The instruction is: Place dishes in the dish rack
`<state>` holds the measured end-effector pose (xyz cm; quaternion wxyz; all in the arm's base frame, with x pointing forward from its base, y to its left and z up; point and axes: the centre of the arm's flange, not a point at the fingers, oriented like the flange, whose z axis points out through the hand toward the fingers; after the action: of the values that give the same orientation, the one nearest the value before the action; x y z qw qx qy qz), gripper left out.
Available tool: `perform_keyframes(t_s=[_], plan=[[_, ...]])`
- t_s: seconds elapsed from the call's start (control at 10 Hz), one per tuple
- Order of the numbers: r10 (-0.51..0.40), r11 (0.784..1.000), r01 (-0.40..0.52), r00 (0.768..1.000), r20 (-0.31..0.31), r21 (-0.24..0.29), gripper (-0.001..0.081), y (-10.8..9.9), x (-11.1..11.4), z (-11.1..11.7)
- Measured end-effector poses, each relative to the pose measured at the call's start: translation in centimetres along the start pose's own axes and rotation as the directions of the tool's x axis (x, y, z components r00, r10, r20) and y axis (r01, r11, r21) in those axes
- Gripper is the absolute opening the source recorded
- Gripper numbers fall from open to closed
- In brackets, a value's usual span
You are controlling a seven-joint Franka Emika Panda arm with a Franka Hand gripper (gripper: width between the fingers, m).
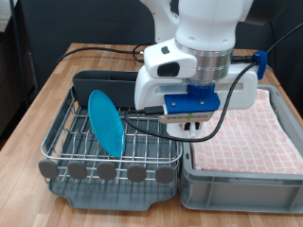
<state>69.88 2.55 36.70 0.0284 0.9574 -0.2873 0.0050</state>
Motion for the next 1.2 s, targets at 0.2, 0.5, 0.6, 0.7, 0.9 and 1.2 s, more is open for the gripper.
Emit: perform_keyframes(t_s=[0.2, 0.5, 0.6, 0.7, 0.9, 1.2], plan=[[0.002, 1.000, -0.002, 1.000, -0.003, -0.001, 0.0071, 0.1, 0.6, 0.3], [-0.006, 1.000, 0.006, 1.000, -0.011, 0.013, 0.0071, 0.1, 1.8, 1.2], [-0.008, 1.000, 0.008, 1.000, -0.007, 0.020, 0.0071, 0.1, 2.3, 1.8], [-0.011, 1.000, 0.011, 1.000, -0.002, 0.027, 0.0071, 0.0, 2.7, 2.3], [-0.013, 0.999, 0.013, 1.000, 0.004, 0.031, 0.0071, -0.2, 3.4, 3.5], [-0.012, 0.999, 0.012, 1.000, -0.001, 0.035, 0.0071, -0.6, 4.0, 5.1]])
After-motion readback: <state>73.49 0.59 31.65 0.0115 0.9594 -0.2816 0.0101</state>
